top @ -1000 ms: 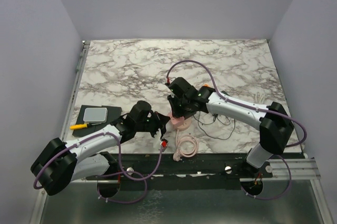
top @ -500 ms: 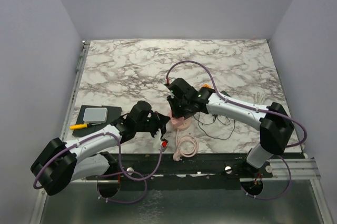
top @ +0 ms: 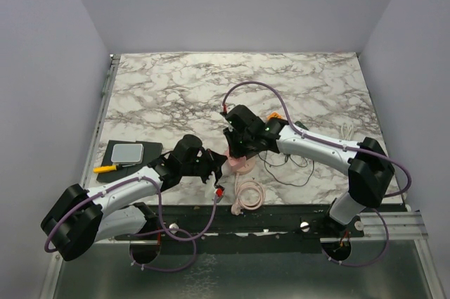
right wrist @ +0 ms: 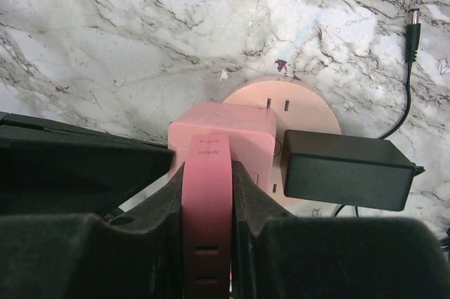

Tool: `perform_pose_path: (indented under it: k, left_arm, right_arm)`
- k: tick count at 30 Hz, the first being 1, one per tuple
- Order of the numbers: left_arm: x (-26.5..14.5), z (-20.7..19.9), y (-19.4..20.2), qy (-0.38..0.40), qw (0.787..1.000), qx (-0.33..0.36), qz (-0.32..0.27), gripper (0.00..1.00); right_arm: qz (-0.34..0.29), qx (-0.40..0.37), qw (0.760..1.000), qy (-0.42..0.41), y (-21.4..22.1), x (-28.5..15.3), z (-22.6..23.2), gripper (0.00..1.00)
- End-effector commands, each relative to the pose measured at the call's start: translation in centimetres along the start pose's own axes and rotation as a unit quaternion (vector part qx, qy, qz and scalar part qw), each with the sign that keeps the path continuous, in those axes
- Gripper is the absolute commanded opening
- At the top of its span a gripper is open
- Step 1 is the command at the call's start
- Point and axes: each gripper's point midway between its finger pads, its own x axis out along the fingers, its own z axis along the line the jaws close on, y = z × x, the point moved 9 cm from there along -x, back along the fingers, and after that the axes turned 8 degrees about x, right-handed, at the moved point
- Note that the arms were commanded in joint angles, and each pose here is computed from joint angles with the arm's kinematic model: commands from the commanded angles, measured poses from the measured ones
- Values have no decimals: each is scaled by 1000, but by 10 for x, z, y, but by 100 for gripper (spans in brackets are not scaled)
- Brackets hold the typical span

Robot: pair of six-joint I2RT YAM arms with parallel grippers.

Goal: Insert the plug

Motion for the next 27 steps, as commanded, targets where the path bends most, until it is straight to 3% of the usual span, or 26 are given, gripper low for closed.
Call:
perform_pose_path:
  k: [1, 6, 9, 13, 27]
  left_arm:
    - [3, -1, -3, 8, 1000, 0, -10, 0]
    - [2, 0, -3, 7, 1000, 4, -8, 0]
    - [0, 0, -4, 3, 1000, 7, -6, 0]
    - [-3, -1, -6, 0, 1000, 10, -4, 0]
    - [-4, -6, -8, 3, 1000, 21, -7, 0]
  right_arm:
    - [187, -30, 978, 93, 71, 29, -27, 6]
    - [163, -51, 981, 94, 46, 18, -20, 34]
    - [155, -53, 983, 85, 38, 14, -16, 43]
    - [145, -53, 985, 81, 29, 8, -12, 47]
    - [110, -52, 989, 82, 5, -18, -3, 47]
